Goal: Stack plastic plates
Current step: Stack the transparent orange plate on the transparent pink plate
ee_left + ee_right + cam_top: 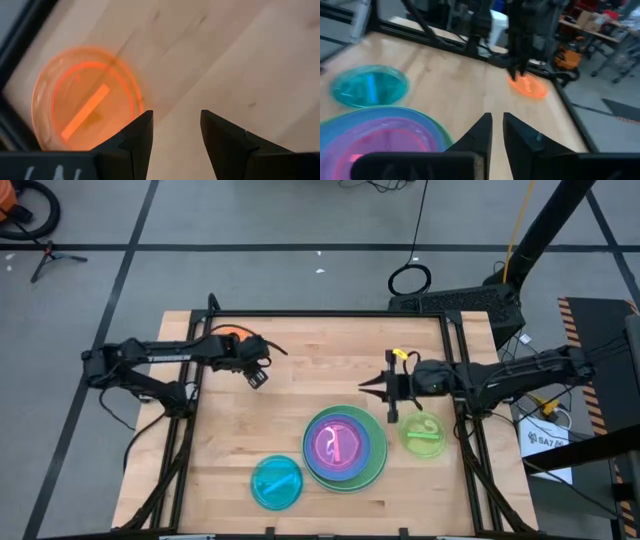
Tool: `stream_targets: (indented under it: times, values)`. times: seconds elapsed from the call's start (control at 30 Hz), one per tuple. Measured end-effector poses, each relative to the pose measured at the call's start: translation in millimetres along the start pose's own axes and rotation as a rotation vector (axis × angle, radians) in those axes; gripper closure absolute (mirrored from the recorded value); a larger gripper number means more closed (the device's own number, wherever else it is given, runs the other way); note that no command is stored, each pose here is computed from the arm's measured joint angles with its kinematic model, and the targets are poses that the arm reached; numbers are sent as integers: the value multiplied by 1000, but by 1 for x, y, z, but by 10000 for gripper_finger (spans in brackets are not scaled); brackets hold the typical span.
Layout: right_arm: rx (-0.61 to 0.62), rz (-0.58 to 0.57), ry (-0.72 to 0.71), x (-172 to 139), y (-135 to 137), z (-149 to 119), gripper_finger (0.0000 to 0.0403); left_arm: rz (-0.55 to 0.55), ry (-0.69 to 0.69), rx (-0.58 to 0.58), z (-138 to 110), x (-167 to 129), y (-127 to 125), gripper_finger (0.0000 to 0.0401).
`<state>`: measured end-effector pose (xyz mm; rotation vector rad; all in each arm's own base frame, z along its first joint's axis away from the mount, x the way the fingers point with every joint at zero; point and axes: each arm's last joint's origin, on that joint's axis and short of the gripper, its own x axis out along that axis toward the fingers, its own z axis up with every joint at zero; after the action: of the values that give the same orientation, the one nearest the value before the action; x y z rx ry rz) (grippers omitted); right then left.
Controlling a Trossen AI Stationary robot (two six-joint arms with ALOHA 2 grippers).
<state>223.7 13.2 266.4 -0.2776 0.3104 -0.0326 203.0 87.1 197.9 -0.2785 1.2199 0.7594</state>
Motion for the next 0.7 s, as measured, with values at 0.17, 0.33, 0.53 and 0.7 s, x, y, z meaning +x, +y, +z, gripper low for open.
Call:
stream_targets:
  times: [0.17, 0.33, 0.53, 0.7]
  values:
    - [5, 32, -6, 1, -9, -3, 365, 59, 143, -29, -1, 21, 12, 231]
    - [13, 93, -20, 2, -13, -4, 365, 78, 183, -46, 1, 33, 20, 231]
    - [12, 98, -20, 2, -13, -5, 365, 69, 191, -68, 3, 37, 26, 231]
    - [0, 103, 7, 3, -11, -14, 365, 47, 188, -85, 6, 40, 35, 231]
